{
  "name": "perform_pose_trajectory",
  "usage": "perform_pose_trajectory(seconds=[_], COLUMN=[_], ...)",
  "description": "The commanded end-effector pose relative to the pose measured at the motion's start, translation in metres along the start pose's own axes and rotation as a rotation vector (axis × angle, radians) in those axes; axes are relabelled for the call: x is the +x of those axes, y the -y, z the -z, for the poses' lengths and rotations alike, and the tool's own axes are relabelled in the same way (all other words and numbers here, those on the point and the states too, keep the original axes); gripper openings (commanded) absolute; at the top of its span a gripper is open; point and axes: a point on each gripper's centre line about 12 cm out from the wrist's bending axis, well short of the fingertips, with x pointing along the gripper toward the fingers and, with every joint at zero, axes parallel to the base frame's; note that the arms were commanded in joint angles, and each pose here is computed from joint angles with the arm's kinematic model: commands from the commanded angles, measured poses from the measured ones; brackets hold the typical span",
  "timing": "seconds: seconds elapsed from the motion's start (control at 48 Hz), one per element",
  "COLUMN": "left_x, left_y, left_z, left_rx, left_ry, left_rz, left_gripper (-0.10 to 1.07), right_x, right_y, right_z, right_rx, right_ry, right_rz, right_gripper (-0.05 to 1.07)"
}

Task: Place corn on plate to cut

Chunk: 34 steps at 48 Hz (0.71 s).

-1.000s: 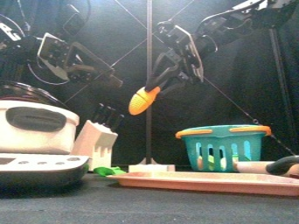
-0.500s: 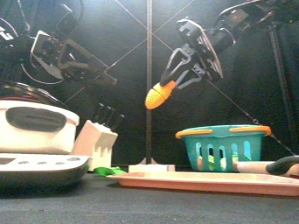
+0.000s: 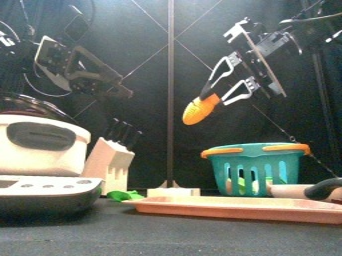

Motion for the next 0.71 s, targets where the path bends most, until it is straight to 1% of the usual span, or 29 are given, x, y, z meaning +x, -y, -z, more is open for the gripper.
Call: perform_pose_trajectory(seconds=[0.0, 0.062, 0.125, 0.188, 0.375, 0.562, 0.688], left_x=[0.001, 0.001, 0.000, 0.000, 0.000, -0.001, -0.001], left_y=[-0.002, -0.002, -0.002, -0.002, -0.002, -0.002, -0.002], left_z=[-0.006, -0.005, -0.005, -0.004, -0.003, -0.001, -0.001], left_rx=[-0.001, -0.001, -0.001, -0.002, 0.000, -0.002, -0.002], left_ry=[0.022, 0.021, 0.021, 0.019, 0.014, 0.008, 0.008], left_rz=[-0.008, -0.008, -0.008, -0.008, -0.007, -0.009, -0.011], left_gripper=[1.04, 1.04, 1.04, 1.04, 1.04, 1.04, 1.04], right_x=[-0.008, -0.009, -0.007, -0.004, 0.002, -0.001, -0.002], right_y=[-0.011, -0.013, -0.017, -0.020, -0.033, -0.046, -0.048], right_z=[0.006, 0.020, 0.032, 0.044, 0.071, 0.090, 0.103], right_rx=[0.009, 0.006, 0.007, 0.009, 0.013, 0.004, 0.012], right_ry=[0.075, 0.088, 0.077, 0.056, 0.033, 0.047, 0.021], right_rz=[0.066, 0.138, 0.183, 0.210, 0.277, 0.312, 0.339], right_gripper=[0.51, 0.51, 0.51, 0.51, 0.51, 0.51, 0.51])
